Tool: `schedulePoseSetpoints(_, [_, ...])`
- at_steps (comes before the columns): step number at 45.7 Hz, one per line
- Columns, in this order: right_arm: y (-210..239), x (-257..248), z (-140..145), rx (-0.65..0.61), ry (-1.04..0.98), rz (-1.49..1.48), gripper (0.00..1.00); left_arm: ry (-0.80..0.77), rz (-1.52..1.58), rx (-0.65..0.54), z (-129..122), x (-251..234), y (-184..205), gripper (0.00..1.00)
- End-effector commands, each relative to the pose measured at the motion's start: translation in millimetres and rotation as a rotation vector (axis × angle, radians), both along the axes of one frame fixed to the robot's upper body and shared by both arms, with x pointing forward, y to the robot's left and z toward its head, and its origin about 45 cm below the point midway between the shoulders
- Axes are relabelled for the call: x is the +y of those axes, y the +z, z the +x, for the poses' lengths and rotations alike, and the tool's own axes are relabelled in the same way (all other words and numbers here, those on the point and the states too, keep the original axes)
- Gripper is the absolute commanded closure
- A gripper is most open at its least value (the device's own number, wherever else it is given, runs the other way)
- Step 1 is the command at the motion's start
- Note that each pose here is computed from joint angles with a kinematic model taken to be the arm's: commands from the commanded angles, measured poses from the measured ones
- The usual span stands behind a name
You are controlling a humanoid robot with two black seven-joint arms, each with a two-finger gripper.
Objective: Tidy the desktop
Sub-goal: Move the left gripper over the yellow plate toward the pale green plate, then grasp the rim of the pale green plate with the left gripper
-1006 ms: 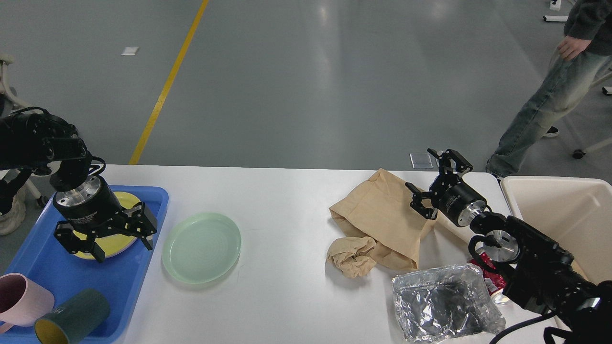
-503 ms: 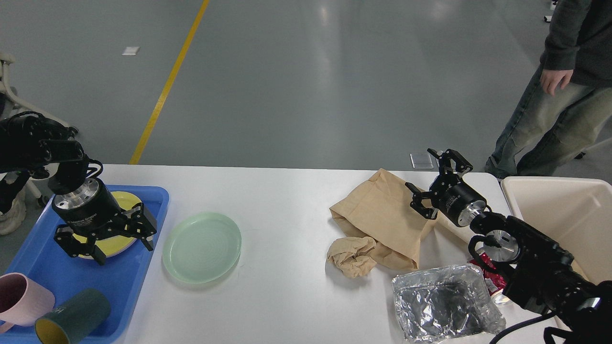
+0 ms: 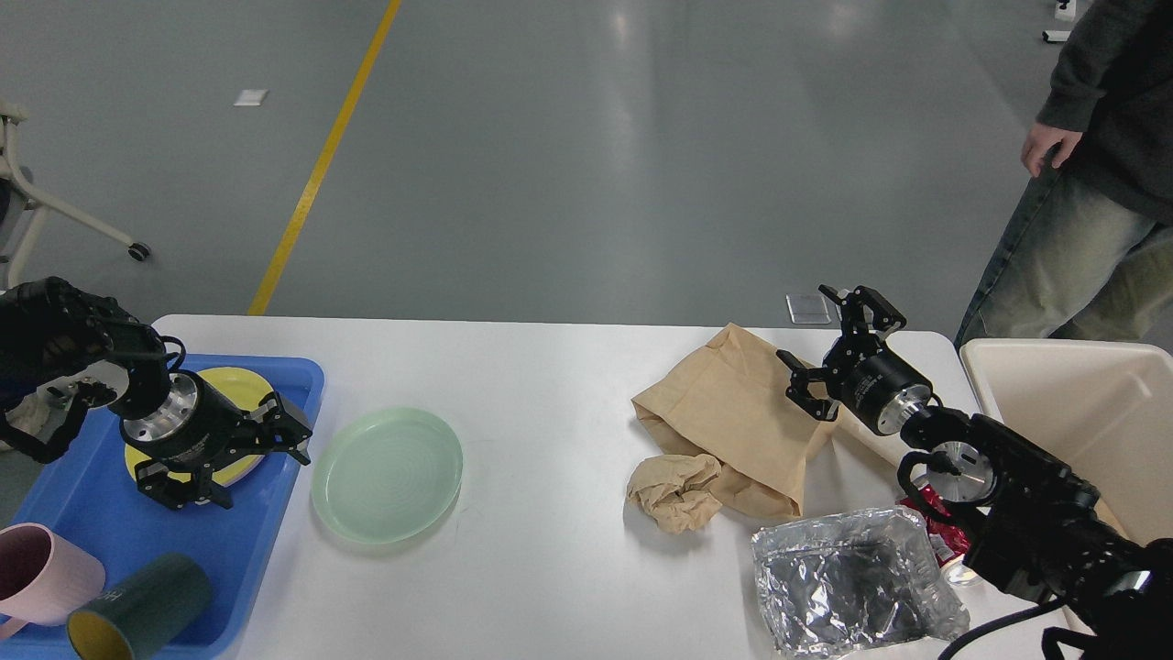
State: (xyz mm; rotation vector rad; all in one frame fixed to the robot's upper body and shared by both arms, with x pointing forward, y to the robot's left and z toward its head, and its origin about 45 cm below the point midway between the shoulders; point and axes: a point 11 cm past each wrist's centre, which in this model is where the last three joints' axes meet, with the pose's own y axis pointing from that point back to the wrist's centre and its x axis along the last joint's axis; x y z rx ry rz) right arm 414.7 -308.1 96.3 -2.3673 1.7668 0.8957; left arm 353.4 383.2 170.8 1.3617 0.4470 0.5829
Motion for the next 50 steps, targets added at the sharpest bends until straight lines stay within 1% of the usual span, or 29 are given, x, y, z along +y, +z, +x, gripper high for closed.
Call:
schedulePoseSetpoints(1, [0, 0, 0, 0.0, -0.001, 0.001, 0.0, 0.047, -0.022, -0.017, -2, -2, -10, 0.09])
schedulePoseSetpoints(9, [0, 0, 0, -0.001, 0.0, 0.001, 0.0, 0.073, -0.039, -0.03, -6, -9, -27, 0.08])
schedulePoseSetpoints(17, [0, 0, 0, -0.001, 0.0, 0.001, 0.0, 0.092, -0.015, -0.067, -9, -10, -46, 0.08])
schedulePoseSetpoints(25, [0, 0, 0, 0.0, -0.001, 0.001, 0.0, 0.095, -0.009, -0.087, -5, -10, -47, 0.08])
schedulePoseSetpoints(31, [0, -1, 0, 0.001, -0.002, 0.0, 0.0, 0.091, -0.031, -0.094, -2, -19, -50, 0.09])
schedulePoseSetpoints(39, [0, 0, 0, 0.0, -0.001, 0.001, 0.0, 0.074, -0.045, -0.087, -2, -30, -54, 0.09])
schedulePoseSetpoints(46, [0, 0, 0, 0.0, -0.001, 0.001, 0.0, 0.07, -0.081, -0.062, -9, -45, -68, 0.09])
schedulePoseSetpoints(50, [0, -1, 0, 0.001, -0.002, 0.0, 0.0, 0.071, -0.092, -0.055, -10, -48, -70, 0.09])
